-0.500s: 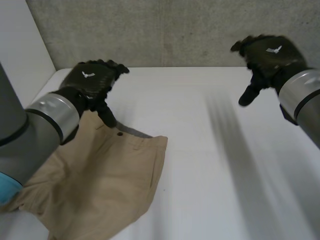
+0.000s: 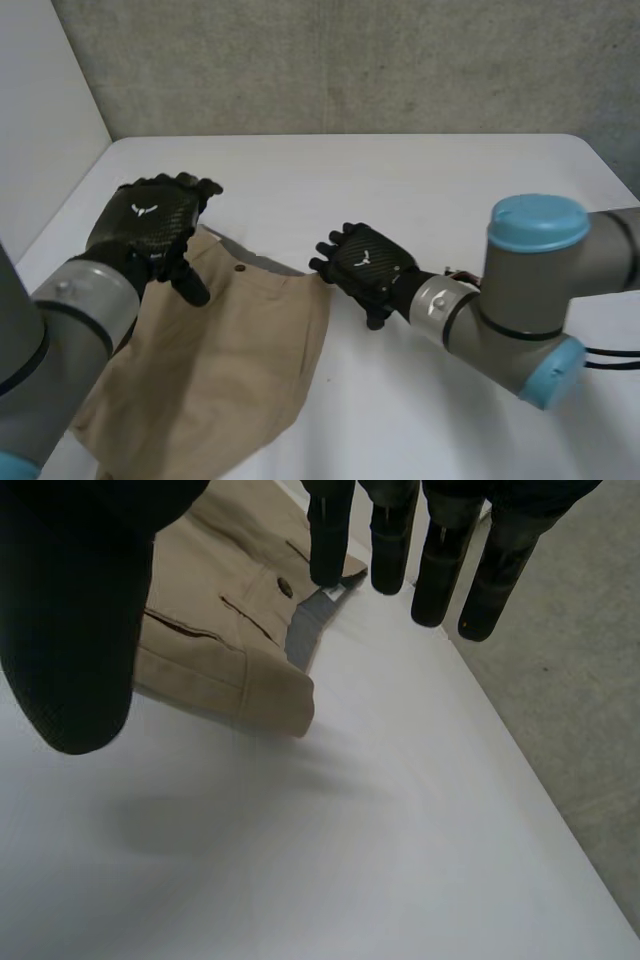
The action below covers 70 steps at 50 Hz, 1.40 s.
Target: Fold the shorts.
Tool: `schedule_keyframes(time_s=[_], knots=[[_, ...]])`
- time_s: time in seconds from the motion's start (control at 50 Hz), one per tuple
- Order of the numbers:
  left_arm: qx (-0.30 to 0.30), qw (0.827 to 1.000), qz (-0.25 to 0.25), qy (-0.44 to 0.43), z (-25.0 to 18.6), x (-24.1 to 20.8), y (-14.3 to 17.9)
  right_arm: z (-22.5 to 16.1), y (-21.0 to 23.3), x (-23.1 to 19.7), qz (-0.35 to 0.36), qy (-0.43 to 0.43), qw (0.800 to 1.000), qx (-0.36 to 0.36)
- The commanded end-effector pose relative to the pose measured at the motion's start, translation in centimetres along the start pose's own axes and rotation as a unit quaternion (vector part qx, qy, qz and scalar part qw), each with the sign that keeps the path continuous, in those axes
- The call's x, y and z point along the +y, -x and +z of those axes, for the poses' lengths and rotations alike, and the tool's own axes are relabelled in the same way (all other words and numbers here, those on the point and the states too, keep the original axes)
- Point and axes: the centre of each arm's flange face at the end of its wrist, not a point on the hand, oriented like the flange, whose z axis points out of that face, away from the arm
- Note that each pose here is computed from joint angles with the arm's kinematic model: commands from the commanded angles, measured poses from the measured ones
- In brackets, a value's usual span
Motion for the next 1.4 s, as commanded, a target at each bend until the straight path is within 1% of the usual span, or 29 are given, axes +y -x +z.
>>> schedule_keyframes(time_s=[0.02,0.2,0.36,0.76,1.06,1.16,1.24,1.26,1.28,1.3,1.4], knots=[[-0.011,1.0,-0.001,0.007,-1.1,1.2,0.8,2.4,1.3,0.2,-0.01,-0.018,1.0,-0.012],[-0.016,1.0,-0.003,-0.005,-1.5,1.1,1.0,4.4,2.1,0.9,-0.015,-0.024,0.999,-0.018],[-0.018,1.0,-0.004,-0.007,-1.6,1.0,1.1,5.2,2.3,1.6,-0.018,-0.027,0.999,-0.014],[-0.018,1.0,-0.003,-0.003,-1.6,1.3,1.2,6.9,2.0,1.8,-0.032,-0.04,0.999,0.014],[-0.018,1.0,-0.002,-0.001,-1.8,1.4,1.1,7.8,2.7,2.1,-0.034,-0.045,0.998,0.003],[-0.019,1.0,-0.003,-0.004,-2.0,1.3,1.2,7.7,2.1,1.2,-0.035,-0.051,0.998,0.006],[-0.019,1.0,-0.002,-0.008,-2.0,1.1,1.3,6.7,-0.3,-1.8,-0.029,-0.066,0.997,0.041],[-0.021,1.0,-0.002,-0.011,-2.0,0.9,1.3,6.1,-1.7,-3.0,-0.017,-0.066,0.995,0.07],[-0.021,1.0,-0.002,-0.011,-2.0,0.9,1.3,6.1,-1.7,-3.0,-0.017,-0.066,0.995,0.071],[-0.022,1.0,-0.003,-0.012,-2.0,0.9,1.4,5.0,-4.2,-4.8,0.006,-0.061,0.989,0.133],[-0.028,0.999,-0.006,-0.028,-2.6,0.1,1.8,2.2,-7.7,-7.6,0.026,-0.044,0.973,0.226]])
